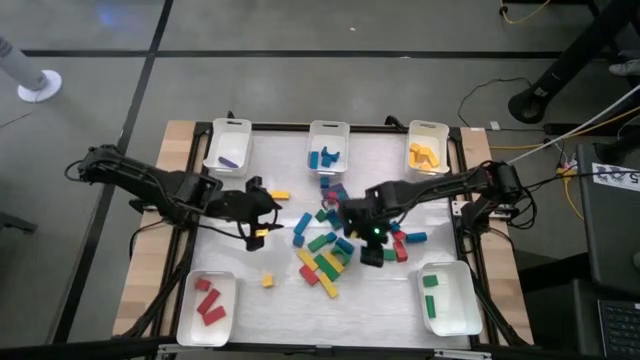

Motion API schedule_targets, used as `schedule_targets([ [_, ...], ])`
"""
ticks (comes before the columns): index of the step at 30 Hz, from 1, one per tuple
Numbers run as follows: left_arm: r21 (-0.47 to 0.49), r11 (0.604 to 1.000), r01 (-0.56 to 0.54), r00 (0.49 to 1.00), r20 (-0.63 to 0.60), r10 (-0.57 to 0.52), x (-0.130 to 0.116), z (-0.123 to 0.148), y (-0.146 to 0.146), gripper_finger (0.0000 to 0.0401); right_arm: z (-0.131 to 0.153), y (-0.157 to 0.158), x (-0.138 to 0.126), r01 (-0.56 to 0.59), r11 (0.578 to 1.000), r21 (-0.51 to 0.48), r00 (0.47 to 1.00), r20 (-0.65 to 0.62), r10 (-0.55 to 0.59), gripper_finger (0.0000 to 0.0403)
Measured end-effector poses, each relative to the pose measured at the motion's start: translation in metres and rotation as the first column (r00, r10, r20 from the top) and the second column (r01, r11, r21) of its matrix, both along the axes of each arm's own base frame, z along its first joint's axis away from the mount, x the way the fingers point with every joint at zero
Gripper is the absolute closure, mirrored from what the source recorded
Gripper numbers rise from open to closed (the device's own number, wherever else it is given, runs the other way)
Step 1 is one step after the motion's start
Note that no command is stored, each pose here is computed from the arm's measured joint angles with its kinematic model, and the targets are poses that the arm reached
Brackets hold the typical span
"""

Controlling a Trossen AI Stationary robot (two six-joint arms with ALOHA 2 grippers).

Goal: Sort blocks
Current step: Put the green block into the bottom right white bin

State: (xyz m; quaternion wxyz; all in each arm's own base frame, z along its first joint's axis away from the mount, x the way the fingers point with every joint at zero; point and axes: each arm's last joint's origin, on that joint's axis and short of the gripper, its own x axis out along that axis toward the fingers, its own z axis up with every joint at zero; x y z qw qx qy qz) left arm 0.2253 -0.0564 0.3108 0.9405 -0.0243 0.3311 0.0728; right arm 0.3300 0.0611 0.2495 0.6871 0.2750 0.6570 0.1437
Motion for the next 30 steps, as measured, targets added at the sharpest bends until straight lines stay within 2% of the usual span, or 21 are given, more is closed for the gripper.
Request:
schedule_targets([
  [5,-0.006,1.000,-0.018,0.999,-0.028,0.018,0.005,-0.013,-0.001,0.0174,-0.003,0.022,-0.018,-0.068,0.989,-0.131,0.991,-0.126,0.051,0.0264],
  [10,-0.017,0.999,-0.026,0.999,-0.021,0.026,0.011,-0.026,-0.003,0.0174,0.001,0.039,-0.041,-0.117,0.963,-0.242,0.963,-0.264,0.051,0.0264],
  [16,-0.051,0.996,-0.067,0.997,-0.050,0.065,0.015,-0.037,-0.004,0.0174,0.019,0.057,-0.082,-0.161,0.879,-0.448,0.923,-0.383,-0.026,0.0264],
  [20,-0.053,0.996,-0.075,0.995,-0.064,0.071,0.018,-0.041,-0.005,0.0174,0.028,0.071,-0.110,-0.109,0.839,-0.533,0.928,-0.356,-0.106,0.0264],
  [25,-0.060,0.995,-0.078,0.996,-0.054,0.075,0.018,-0.040,-0.005,0.0174,0.024,0.090,-0.151,-0.029,0.806,-0.591,0.920,-0.331,-0.210,0.0265],
  [30,-0.071,0.994,-0.078,0.997,-0.030,0.076,0.020,-0.038,-0.006,0.0174,0.010,0.113,-0.177,0.048,0.834,-0.550,0.941,-0.256,-0.223,0.0265],
])
